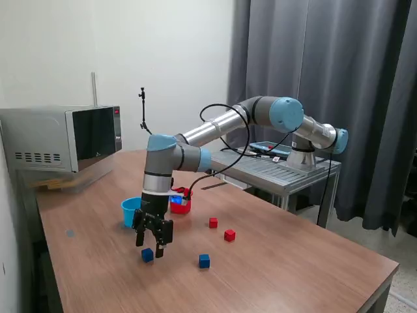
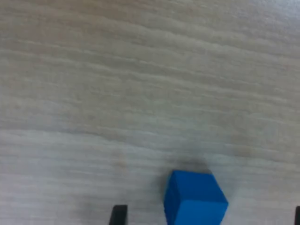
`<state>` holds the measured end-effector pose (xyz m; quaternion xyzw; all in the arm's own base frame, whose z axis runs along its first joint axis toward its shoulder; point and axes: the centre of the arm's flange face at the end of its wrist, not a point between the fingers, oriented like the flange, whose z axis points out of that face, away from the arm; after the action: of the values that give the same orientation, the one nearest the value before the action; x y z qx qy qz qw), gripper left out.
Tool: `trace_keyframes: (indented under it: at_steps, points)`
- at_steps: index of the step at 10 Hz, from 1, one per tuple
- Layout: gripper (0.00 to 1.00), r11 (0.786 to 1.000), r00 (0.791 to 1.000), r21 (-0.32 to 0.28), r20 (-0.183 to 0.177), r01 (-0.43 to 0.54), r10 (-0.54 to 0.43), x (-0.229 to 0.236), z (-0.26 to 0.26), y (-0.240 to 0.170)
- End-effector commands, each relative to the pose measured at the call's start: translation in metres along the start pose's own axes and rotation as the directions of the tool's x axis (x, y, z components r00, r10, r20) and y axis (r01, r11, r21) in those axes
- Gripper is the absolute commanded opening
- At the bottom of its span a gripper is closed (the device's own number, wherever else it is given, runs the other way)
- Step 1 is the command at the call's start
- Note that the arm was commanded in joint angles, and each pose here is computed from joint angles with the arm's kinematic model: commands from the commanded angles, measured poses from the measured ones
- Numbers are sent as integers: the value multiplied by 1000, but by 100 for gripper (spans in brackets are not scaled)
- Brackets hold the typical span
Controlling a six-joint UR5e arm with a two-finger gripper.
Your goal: Place red objects in the red bin, and blue objects in the blue bin.
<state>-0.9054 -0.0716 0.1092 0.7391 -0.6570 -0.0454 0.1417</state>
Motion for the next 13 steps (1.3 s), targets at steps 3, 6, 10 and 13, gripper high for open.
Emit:
trace_keyframes:
  at_steps: [3, 6, 10, 13]
  points:
    - [100, 1000, 1000, -1, -7, 0, 0, 0, 4, -1]
    - [100, 1000, 1000, 5, -5, -2, 2, -1, 8, -2]
    - [100, 1000, 1000, -4, 3, -2, 2, -1, 5, 0]
    - [100, 1000, 1000, -7, 6, -18, 18, -1, 5, 0]
